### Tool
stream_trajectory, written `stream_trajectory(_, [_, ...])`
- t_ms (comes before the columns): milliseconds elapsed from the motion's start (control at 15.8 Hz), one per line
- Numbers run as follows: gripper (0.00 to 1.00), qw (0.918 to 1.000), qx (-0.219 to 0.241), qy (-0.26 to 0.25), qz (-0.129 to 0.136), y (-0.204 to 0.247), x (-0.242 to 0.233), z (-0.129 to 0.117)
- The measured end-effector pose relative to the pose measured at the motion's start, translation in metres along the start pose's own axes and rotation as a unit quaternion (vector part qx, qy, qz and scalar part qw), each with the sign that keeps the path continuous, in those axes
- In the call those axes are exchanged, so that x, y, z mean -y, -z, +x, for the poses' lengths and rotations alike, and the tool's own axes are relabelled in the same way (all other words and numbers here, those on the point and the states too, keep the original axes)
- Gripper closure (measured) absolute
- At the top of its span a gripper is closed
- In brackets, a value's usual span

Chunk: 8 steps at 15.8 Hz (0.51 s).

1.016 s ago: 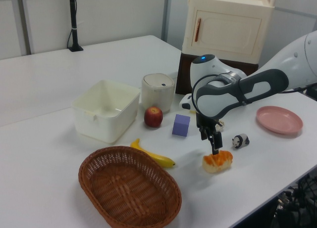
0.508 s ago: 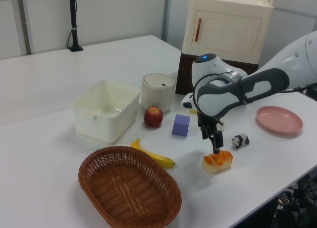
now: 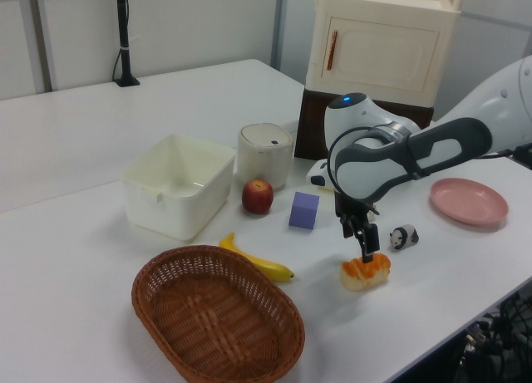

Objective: Put the bread in the basket
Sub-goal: 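Close the gripper around the bread roll with orange topping, then lift the held bread roll off the table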

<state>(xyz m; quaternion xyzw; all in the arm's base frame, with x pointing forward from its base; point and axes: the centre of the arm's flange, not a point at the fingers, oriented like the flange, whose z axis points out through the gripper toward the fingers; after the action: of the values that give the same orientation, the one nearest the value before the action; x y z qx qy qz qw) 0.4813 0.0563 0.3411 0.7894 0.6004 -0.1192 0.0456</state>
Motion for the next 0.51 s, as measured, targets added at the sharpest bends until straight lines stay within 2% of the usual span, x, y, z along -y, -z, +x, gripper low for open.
stream_trajectory(508, [0.03, 0.9998, 0.008, 0.017, 0.005, -0.016, 0.029, 0.002])
